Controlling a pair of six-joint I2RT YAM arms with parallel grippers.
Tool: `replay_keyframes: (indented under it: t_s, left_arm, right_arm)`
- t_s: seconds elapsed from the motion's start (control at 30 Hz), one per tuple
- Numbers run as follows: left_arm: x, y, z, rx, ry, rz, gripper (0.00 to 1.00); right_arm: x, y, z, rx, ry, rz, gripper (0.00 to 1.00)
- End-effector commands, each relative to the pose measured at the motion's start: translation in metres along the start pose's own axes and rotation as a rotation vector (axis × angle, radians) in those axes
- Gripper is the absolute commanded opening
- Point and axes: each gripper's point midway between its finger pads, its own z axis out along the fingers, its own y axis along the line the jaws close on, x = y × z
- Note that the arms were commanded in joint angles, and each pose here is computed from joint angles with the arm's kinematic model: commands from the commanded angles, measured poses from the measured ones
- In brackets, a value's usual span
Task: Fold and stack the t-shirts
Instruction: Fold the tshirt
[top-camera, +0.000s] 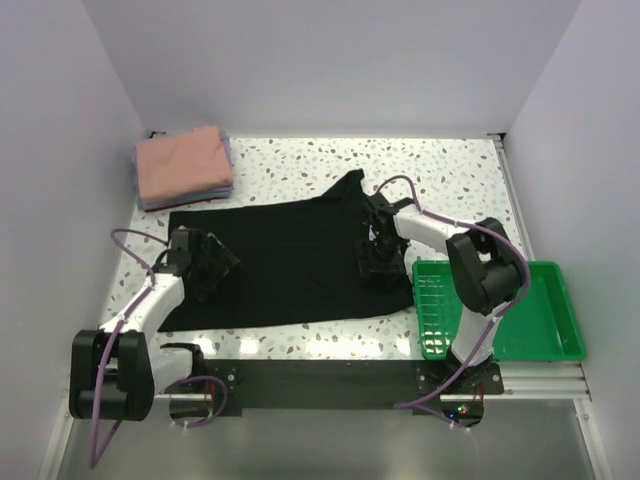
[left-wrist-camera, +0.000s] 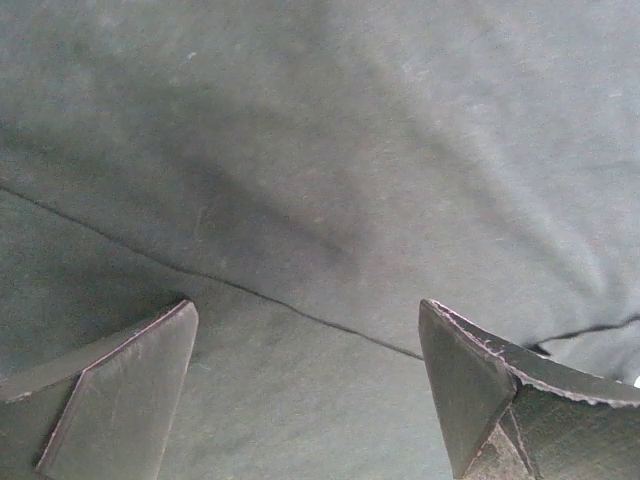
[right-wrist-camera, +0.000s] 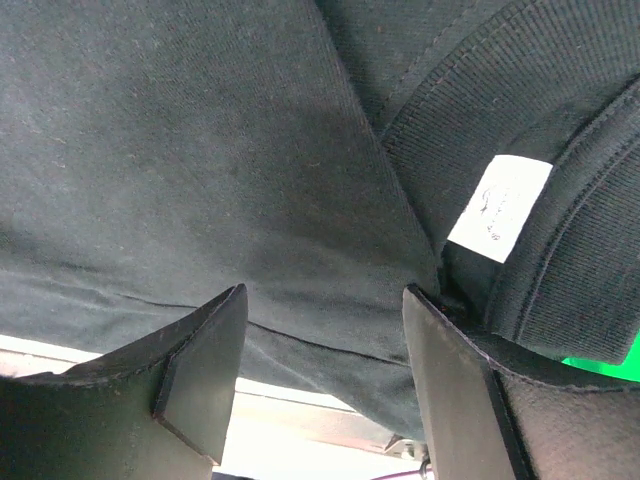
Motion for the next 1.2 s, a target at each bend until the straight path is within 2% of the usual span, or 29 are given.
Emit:
replay_keyframes:
  t_s: [0.0,0.3,0.57,0.8,0.97,1.17]
  left_arm:
    - [0.018,0.019,0.012,-0.027,0.061,-0.015,0.99]
    - [-0.012,0.043,0.002,-0.090,0.006,-0.055,0.99]
    - [0.000,0.053,-0.005,-0.107,0.014,-0.077,0.99]
    - [-0.008,0.054,-0.017,-0.113,-0.059,-0.121,0.99]
    - [-0.032,0.042,-0.033,-0.113,-0.115,-0.069,0.99]
    - [-0.084,-0.004,-0.068,-0.022,-0.233,0.022,0.99]
  right_arm:
    - [0.000,0.009,0.003,-0.032,-0.013,0.010,0.67]
    - [0.031,0.005,0.000,-0.032,0.015,0.030,0.67]
    - [0.060,-0.003,-0.003,-0.020,0.059,0.027,0.67]
    - [0.074,0.000,-0.006,-0.041,0.085,0.001,0.67]
    - [0.055,0.012,-0.036,-0.072,0.006,-0.019,0.67]
    - [0.009,0.028,-0.097,-0.061,-0.165,-0.036,0.68]
